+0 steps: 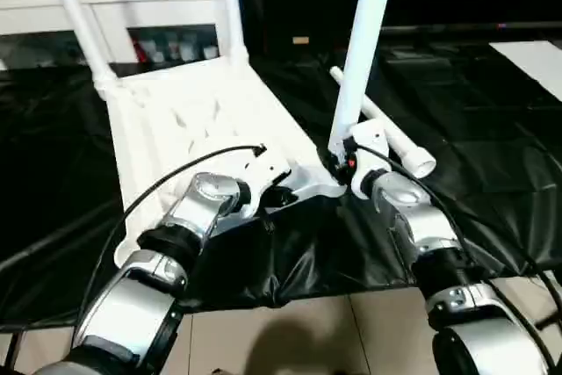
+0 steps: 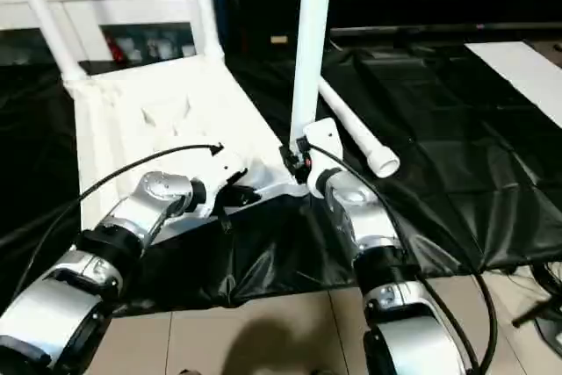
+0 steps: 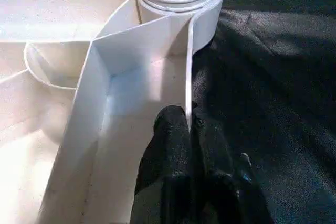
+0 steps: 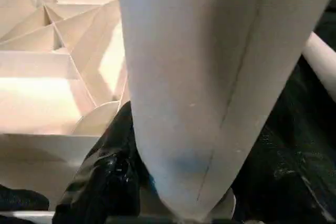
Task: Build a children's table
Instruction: Insert table leg to table base
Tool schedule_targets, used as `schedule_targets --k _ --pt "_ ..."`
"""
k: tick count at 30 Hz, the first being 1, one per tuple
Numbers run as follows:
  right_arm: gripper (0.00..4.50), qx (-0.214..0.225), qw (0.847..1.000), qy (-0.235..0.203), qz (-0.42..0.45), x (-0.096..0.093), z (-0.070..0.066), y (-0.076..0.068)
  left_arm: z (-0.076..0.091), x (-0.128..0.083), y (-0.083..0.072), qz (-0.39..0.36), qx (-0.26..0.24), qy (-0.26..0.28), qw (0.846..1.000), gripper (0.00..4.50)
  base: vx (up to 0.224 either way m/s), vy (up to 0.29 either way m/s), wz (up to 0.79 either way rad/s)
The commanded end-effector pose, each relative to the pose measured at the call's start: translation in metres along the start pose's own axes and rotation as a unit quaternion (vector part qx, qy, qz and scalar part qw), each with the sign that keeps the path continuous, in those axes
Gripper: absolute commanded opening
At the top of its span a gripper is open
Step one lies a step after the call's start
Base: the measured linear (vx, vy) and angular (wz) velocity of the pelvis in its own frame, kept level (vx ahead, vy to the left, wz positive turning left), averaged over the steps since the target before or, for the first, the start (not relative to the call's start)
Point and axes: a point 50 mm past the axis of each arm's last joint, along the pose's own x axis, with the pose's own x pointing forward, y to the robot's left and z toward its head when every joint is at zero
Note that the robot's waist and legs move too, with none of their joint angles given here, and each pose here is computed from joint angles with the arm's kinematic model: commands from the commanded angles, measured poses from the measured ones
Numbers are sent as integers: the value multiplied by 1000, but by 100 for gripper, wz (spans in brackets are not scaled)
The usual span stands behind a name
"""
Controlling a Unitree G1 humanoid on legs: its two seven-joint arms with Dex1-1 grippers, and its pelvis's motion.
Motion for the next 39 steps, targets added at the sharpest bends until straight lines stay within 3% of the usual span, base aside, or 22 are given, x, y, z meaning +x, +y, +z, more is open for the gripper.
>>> schedule_targets --k 1,6,9,13,24,32,39 --pt "188 57 991 110 44 -4 -53 22 25 2 -1 -2 32 -44 998 0 0 0 0" --pt "188 56 990 114 68 -7 -55 19 24 -1 -2 -19 39 -47 998 0 0 0 0" --pt "188 53 985 106 128 -15 -54 13 22 -6 -4 -57 56 -58 995 0 0 0 0" --pt "188 0 961 109 253 -36 -54 6 17 -19 -8 -147 90 -67 983 0 53 -12 2" --pt "188 -60 929 131 342 -58 -58 -3 8 -37 5 -188 125 -35 974 0 41 -41 2" --pt "188 -73 926 132 346 -57 -59 -1 9 -39 7 -191 129 -36 972 0 0 0 0" --pt "188 -74 935 122 325 -54 -59 0 8 -35 5 -193 124 -41 973 0 0 0 0"
